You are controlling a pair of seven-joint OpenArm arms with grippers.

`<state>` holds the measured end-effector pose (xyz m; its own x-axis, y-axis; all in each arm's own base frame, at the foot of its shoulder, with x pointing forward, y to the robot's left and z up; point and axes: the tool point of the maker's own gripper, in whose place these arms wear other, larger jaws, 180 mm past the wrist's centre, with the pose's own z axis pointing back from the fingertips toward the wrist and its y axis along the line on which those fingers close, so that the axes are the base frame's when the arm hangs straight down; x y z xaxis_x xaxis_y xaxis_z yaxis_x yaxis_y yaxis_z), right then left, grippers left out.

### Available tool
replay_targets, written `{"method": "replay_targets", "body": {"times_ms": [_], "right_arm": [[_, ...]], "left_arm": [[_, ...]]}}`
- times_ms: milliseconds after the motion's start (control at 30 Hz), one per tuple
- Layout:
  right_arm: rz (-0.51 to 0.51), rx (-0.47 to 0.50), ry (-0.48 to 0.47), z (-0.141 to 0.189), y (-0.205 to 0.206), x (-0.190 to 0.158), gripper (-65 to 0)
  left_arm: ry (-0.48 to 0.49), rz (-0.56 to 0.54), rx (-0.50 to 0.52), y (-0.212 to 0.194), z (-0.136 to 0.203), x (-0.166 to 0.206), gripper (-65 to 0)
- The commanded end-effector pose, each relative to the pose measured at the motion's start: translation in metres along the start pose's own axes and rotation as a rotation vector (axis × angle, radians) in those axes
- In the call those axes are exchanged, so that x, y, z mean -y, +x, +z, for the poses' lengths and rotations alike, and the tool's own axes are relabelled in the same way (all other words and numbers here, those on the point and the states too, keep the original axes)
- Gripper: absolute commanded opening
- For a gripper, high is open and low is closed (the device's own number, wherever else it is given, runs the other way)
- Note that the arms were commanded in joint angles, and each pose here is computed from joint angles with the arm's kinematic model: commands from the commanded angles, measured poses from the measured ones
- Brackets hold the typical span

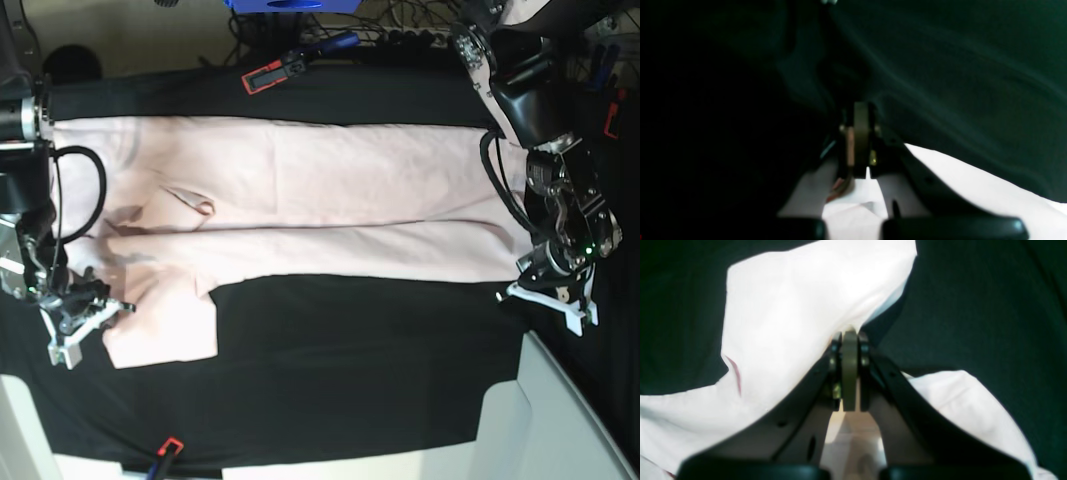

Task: Fold the T-shirt properly
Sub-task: 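Pull the strip taut with both grippers and fold it lengthwise again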

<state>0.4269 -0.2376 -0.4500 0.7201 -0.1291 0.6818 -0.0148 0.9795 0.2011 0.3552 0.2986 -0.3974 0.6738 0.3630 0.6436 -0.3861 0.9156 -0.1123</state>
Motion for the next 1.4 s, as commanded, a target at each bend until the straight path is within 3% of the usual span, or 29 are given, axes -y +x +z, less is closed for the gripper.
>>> {"method": "replay_targets", "body": {"times_ms": [0, 167, 467, 700, 900, 1033, 1133, 1367], "right_arm": [[0.003, 0.085, -0.007, 0.007, 0.035, 0.008, -65.0], [-0.039, 0.168, -0.041, 0.029, 0.053, 0.032, -65.0], [0.028, 0.135, -0.072, 0.066, 0.062, 0.043, -65.0], [-0.003, 0.156, -0.127, 0.104, 0.063, 0.065, -65.0], [0.006, 0.144, -0.170, 0.131, 0.053, 0.075, -65.0], [0.045, 0.115, -0.176, 0.142, 0.042, 0.069, -65.0], [0.006, 0.136, -0.194, 0.153, 0.035, 0.072, -65.0], [-0.033, 0.109, -0.218, 0.169, 0.017, 0.069, -65.0]], "left_arm": [[-0.012, 0.003, 0.043, 0.021, 0.006, 0.002, -65.0], [-0.019, 0.001, 0.050, 0.022, 0.012, 0.003, -65.0], [-0.019, -0.059, 0.060, 0.029, 0.033, 0.011, -65.0], [-0.021, -0.144, 0.061, 0.011, 0.047, 0.018, -65.0], [0.001, -0.165, 0.027, -0.007, 0.049, 0.006, -65.0], [-0.002, -0.262, 0.031, -0.005, 0.054, 0.009, -65.0], [-0.029, -0.335, 0.052, -0.005, 0.063, 0.019, -65.0], [-0.011, -0.358, 0.077, 0.005, 0.067, 0.013, -65.0]]}}
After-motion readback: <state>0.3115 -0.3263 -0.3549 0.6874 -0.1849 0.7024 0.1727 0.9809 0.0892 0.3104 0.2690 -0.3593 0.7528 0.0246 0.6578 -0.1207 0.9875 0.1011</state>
